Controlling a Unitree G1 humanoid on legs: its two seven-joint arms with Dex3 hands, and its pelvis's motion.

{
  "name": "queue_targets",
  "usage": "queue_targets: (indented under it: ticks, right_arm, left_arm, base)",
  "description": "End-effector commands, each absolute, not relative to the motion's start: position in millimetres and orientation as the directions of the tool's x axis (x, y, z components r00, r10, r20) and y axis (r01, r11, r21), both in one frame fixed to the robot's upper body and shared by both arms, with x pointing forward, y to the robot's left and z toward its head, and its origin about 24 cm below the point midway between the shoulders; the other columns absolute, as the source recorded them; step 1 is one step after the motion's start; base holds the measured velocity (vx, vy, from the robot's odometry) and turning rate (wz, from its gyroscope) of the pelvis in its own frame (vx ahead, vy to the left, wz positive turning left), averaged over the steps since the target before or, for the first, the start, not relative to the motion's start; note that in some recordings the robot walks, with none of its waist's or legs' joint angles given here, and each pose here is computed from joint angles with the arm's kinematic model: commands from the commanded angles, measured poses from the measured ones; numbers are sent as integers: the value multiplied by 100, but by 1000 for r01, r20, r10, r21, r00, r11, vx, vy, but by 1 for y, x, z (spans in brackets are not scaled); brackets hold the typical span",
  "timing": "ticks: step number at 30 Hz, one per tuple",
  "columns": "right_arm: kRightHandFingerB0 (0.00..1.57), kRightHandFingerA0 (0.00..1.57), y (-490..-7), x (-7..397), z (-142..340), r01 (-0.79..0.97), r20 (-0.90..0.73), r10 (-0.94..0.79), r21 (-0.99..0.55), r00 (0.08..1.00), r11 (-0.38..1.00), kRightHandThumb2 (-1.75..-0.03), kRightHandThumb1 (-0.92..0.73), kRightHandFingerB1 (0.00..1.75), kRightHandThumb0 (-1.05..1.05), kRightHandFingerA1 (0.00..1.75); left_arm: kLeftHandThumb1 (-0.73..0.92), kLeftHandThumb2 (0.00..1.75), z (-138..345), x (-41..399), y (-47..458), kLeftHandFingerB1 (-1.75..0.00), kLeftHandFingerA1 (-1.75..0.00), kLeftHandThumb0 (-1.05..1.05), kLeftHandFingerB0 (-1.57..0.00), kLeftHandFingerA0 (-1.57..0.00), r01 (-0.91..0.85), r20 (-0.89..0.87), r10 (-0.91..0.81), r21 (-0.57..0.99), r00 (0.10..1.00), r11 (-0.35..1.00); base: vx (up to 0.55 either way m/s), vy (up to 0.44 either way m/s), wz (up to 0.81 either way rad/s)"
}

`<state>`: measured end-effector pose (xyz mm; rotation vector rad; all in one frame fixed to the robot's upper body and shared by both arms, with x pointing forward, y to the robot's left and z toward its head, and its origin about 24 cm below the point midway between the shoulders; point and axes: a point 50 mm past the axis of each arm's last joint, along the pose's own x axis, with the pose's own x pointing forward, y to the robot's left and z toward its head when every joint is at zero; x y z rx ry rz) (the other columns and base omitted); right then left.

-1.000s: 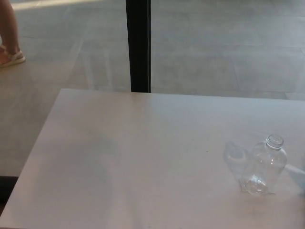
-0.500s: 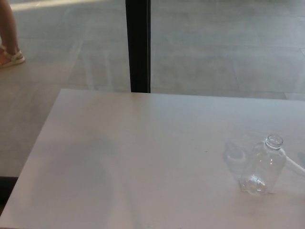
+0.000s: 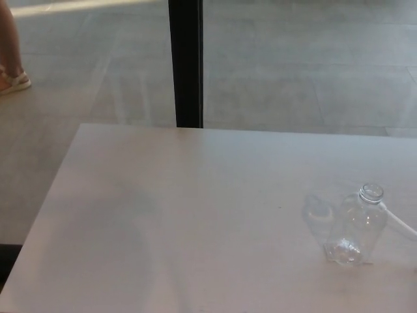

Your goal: The robot uses its right hand to grab and lift the lid of the spray bottle kept in the middle of the desk and places the lid on the right side of the bottle

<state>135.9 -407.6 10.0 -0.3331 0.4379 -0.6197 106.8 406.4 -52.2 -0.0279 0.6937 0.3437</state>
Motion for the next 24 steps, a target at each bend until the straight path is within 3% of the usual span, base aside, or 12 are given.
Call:
queue_targets:
  ticks: [1,3,4,6,10,12,15,16,19,20,21,24]
  right_arm:
    - [16,17,-389,91,-44,601,-344,-635,-214,691,770,-63,-73,27,-62,46]
    - [6,14,-388,85,-47,580,-348,-628,-243,696,778,-87,-56,39,-66,52]
    - [13,18,-391,89,-47,589,-352,-629,-228,693,776,-64,-71,24,-62,46]
    - [5,20,-398,97,-39,620,-323,-645,-190,693,761,-88,-55,38,-65,62]
    - [7,18,-415,116,-14,704,-277,-700,-106,658,703,-61,-75,25,-61,84]
    - [12,17,-427,118,-9,790,-296,-763,-45,574,612,-64,-74,22,-61,51]
    - [13,19,-426,111,-13,806,-290,-777,-33,559,592,-63,-73,23,-61,54]
    - [7,28,-424,105,-18,803,-299,-774,-40,558,594,-90,-59,37,-67,67]
    - [5,20,-418,89,-32,788,-337,-753,-51,565,614,-91,-58,34,-68,61]
    - [5,20,-418,83,-35,779,-351,-742,-53,571,625,-92,-58,36,-71,59]
    - [6,16,-419,77,-38,778,-366,-740,-63,564,624,-90,-57,37,-71,54]
    - [6,18,-418,70,-43,767,-394,-729,-88,559,636,-90,-56,36,-72,55]
  left_arm:
    - [92,74,-51,107,411,-39,-50,-92,-36,-55,-333,-651,324,114,686,936]
    - [92,75,-52,119,406,-39,-51,-92,-36,-55,-327,-647,310,98,696,940]
    - [76,118,-52,119,406,-50,-59,-86,-31,-48,-332,-646,313,97,696,938]
    - [75,117,-54,123,402,-51,-59,-86,-33,-48,-331,-641,305,83,705,940]
    - [78,118,-57,126,398,-50,-58,-97,-33,-49,-315,-639,291,80,712,946]
    - [92,73,-57,125,398,-37,-49,-93,-36,-53,-313,-651,291,86,701,946]
    - [76,116,-57,121,399,-50,-58,-89,-31,-48,-304,-656,293,101,696,947]
    - [92,72,-58,118,399,-39,-52,-91,-37,-55,-311,-658,299,102,692,945]
    - [92,70,-59,105,404,-40,-54,-89,-40,-57,-348,-671,328,110,665,931]
    - [76,115,-60,102,405,-52,-61,-88,-33,-49,-362,-684,340,118,646,925]
    - [92,71,-62,97,407,-40,-52,-87,-38,-54,-375,-700,352,130,621,918]
    - [92,71,-62,90,409,-40,-52,-86,-38,-55,-387,-707,369,146,603,910]
  base:
    - [0,0,0]
    - [0,0,0]
    - [0,0,0]
    - [0,0,0]
    - [0,0,0]
    - [0,0,0]
    - [0,0,0]
    - [0,0,0]
    - [0,0,0]
    - [0,0,0]
    - [0,0,0]
    - [0,0,0]
